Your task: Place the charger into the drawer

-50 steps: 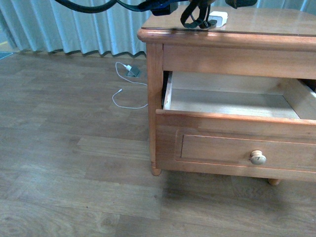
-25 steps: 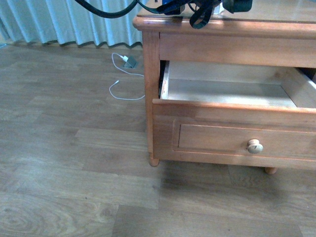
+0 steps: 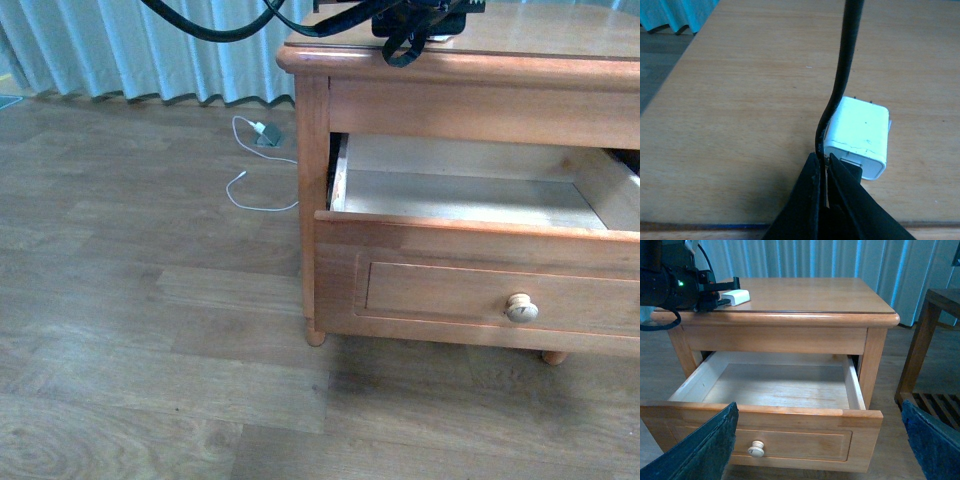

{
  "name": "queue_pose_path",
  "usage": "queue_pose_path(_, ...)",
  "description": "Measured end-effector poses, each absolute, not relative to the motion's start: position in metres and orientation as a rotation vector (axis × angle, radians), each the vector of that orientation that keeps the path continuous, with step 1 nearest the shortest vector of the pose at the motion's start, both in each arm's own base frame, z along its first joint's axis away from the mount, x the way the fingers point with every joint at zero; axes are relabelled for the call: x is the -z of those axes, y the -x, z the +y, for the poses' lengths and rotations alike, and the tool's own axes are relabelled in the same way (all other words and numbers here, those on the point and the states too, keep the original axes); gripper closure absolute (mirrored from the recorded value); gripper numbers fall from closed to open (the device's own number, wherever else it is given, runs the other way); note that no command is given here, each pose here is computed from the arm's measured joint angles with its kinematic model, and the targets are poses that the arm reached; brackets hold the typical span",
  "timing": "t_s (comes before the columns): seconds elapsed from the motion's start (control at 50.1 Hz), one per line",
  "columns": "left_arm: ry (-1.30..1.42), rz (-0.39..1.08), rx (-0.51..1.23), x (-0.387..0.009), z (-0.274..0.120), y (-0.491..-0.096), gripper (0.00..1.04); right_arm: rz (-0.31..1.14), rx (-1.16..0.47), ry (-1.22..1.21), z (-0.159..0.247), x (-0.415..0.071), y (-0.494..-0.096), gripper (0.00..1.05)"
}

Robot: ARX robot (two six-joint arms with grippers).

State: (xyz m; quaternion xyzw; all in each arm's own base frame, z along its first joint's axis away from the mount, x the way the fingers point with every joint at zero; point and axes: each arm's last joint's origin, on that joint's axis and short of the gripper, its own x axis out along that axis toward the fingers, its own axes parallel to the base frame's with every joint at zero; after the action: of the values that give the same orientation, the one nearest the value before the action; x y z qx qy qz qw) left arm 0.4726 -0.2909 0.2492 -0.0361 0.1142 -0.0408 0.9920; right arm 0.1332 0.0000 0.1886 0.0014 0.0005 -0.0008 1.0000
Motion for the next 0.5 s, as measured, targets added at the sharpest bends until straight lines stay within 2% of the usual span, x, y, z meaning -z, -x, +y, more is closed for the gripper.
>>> queue_pose_path(0.299,0.134,0.156,0.109,-0.299,-0.266,-0.444,0.99,0.001,0.002,-0.003,0.000,-0.189,-0.133,0.08)
queue_pose_path(0.499,0.154,0.137,0.192,-0.337,-0.244,-0.396,0.99,0.001,0.002,-0.003,0.000,-0.189,-0.133,0.08)
